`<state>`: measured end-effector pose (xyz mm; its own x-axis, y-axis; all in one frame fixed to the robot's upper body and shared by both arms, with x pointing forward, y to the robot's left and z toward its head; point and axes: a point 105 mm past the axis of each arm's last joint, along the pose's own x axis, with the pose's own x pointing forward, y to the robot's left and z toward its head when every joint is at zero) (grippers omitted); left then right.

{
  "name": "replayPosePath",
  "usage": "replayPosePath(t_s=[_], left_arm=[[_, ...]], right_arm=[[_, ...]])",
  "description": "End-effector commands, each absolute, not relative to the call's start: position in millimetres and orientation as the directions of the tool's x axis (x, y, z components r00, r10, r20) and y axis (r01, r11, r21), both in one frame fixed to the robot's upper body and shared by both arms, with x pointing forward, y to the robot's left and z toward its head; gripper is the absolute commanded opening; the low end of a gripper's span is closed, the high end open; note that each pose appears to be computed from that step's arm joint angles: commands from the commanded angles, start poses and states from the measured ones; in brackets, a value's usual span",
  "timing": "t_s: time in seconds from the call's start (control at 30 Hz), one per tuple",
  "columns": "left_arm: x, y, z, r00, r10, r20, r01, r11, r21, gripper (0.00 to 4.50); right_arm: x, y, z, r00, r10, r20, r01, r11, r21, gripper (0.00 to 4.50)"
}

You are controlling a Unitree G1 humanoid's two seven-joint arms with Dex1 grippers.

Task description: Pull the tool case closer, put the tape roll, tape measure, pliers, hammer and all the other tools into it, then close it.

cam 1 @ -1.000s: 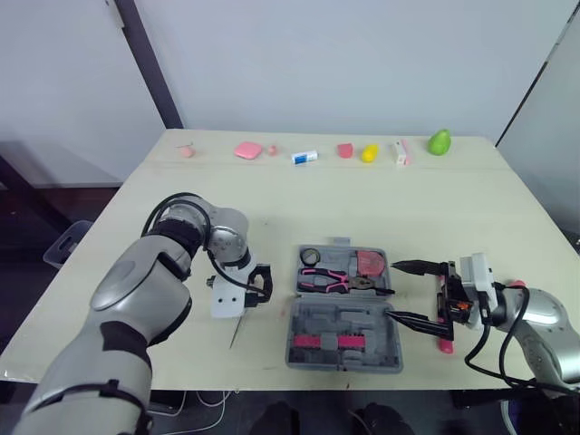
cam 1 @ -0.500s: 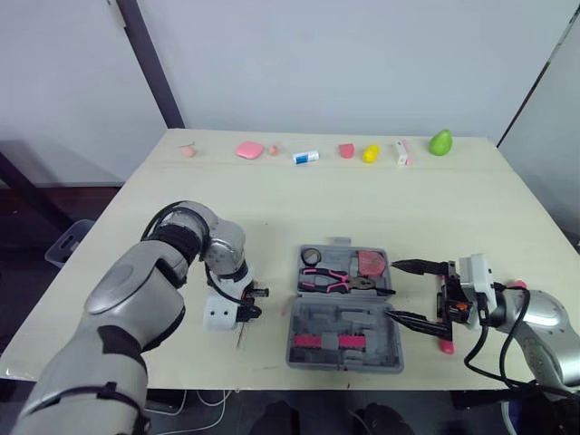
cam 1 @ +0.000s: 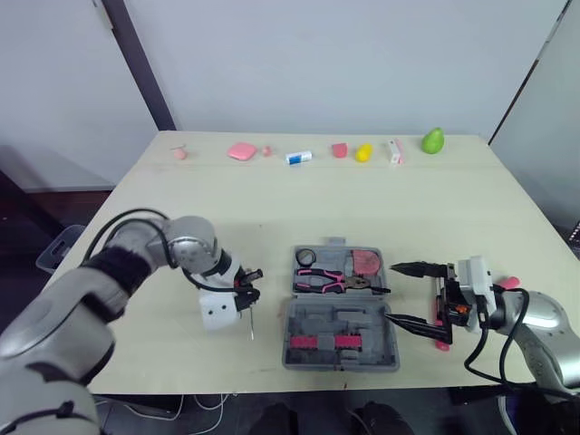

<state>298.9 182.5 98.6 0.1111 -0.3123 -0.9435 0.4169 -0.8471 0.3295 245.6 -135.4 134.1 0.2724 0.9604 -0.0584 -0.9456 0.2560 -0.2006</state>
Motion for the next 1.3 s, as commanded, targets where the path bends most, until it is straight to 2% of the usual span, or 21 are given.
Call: replayPosePath(t_s=[0.03,0.17,0.27,0.3,0.4,0.5,0.6,0.7,0.83,1.1,1.17,1.2,1.23,1.3], left_arm=[[309,180,123,0.224,-0.420,-0.879,0.624,-0.631,0.461,0.03],[301,184,118,0.284,-0.513,-0.810,0.784,-0.362,0.504,0.03],[295,186,115,0.379,-0.588,-0.715,0.871,-0.034,0.490,0.03],[294,190,113,0.434,-0.584,-0.686,0.880,0.113,0.460,0.03],[288,209,107,0.573,-0.503,-0.647,0.814,0.443,0.376,0.03],[276,216,103,0.639,-0.456,-0.619,0.718,0.641,0.270,0.03],[268,225,98,0.715,-0.378,-0.588,0.571,0.801,0.180,0.03],[267,239,93,0.770,-0.266,-0.581,0.419,0.897,0.145,0.03],[267,247,79,0.781,-0.142,-0.608,0.150,0.988,-0.038,0.03],[287,225,77,0.751,-0.147,-0.643,0.060,0.986,-0.156,0.03],[290,221,78,0.750,-0.148,-0.645,0.065,0.986,-0.151,1.06],[291,219,77,0.746,-0.149,-0.649,0.072,0.987,-0.144,1.11],[291,217,77,0.742,-0.149,-0.654,0.075,0.987,-0.140,1.65],[292,214,77,0.742,-0.154,-0.653,0.088,0.987,-0.133,2.46]], right_arm=[[245,-133,145,0.259,0.965,-0.038,-0.939,0.242,-0.246,4.50],[246,-133,144,0.254,0.966,-0.038,-0.940,0.238,-0.244,4.50],[247,-133,143,0.249,0.967,-0.043,-0.941,0.232,-0.245,4.50],[247,-133,144,0.249,0.968,-0.042,-0.942,0.231,-0.245,4.50],[249,-133,145,0.248,0.968,-0.041,-0.940,0.230,-0.252,4.50],[252,-134,146,0.250,0.968,-0.037,-0.938,0.232,-0.257,4.50],[254,-136,147,0.252,0.967,-0.035,-0.936,0.235,-0.262,4.50],[254,-138,148,0.253,0.967,-0.036,-0.935,0.235,-0.266,4.50],[254,-139,146,0.252,0.967,-0.045,-0.935,0.231,-0.267,4.50],[254,-137,145,0.248,0.967,-0.050,-0.934,0.226,-0.276,4.50],[254,-137,145,0.251,0.966,-0.053,-0.933,0.227,-0.279,4.50],[254,-137,145,0.252,0.966,-0.053,-0.933,0.228,-0.279,4.50],[254,-137,144,0.253,0.966,-0.053,-0.932,0.229,-0.280,4.50],[253,-136,143,0.254,0.966,-0.053,-0.932,0.230,-0.279,4.50]])
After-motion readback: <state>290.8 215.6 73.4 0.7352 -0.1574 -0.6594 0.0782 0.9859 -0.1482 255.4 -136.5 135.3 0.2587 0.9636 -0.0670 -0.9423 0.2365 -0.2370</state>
